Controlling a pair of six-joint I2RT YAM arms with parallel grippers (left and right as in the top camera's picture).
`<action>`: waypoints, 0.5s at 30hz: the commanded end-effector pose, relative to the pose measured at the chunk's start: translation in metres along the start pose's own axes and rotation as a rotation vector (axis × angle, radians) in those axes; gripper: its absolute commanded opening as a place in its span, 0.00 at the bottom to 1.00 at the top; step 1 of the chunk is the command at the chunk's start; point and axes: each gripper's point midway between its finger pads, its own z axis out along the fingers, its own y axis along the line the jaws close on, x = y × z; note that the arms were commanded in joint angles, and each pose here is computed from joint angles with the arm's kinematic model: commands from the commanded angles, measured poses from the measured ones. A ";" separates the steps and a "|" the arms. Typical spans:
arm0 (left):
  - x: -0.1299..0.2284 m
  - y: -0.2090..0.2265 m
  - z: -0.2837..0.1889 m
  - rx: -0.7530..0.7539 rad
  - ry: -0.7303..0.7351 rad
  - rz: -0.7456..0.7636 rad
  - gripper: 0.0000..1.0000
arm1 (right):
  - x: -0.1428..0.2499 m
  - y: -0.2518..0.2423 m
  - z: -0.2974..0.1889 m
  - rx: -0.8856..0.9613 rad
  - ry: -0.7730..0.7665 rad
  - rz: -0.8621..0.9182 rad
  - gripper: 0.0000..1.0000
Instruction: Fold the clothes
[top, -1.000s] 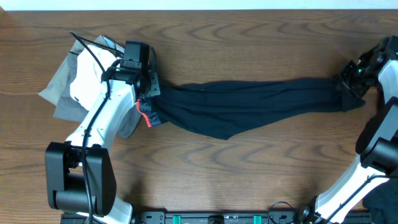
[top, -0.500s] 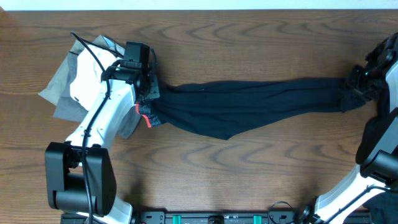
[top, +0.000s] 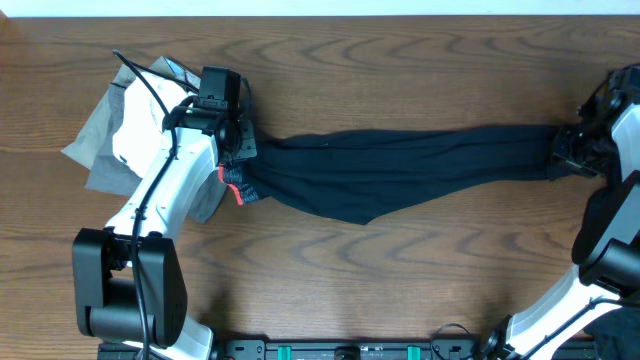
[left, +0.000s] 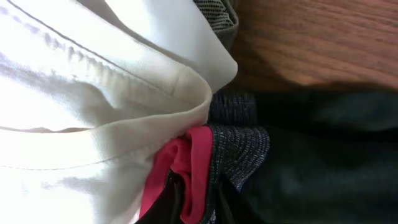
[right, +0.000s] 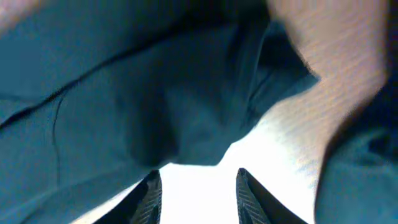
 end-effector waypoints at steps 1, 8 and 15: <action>-0.011 0.004 -0.008 -0.015 -0.039 0.001 0.17 | 0.000 0.006 0.002 0.021 -0.035 -0.066 0.38; -0.011 0.004 -0.008 -0.015 -0.039 0.001 0.17 | -0.008 0.018 0.010 -0.023 -0.083 -0.080 0.40; -0.011 0.004 -0.008 -0.015 -0.040 0.001 0.17 | -0.015 0.010 0.010 0.017 -0.109 -0.068 0.28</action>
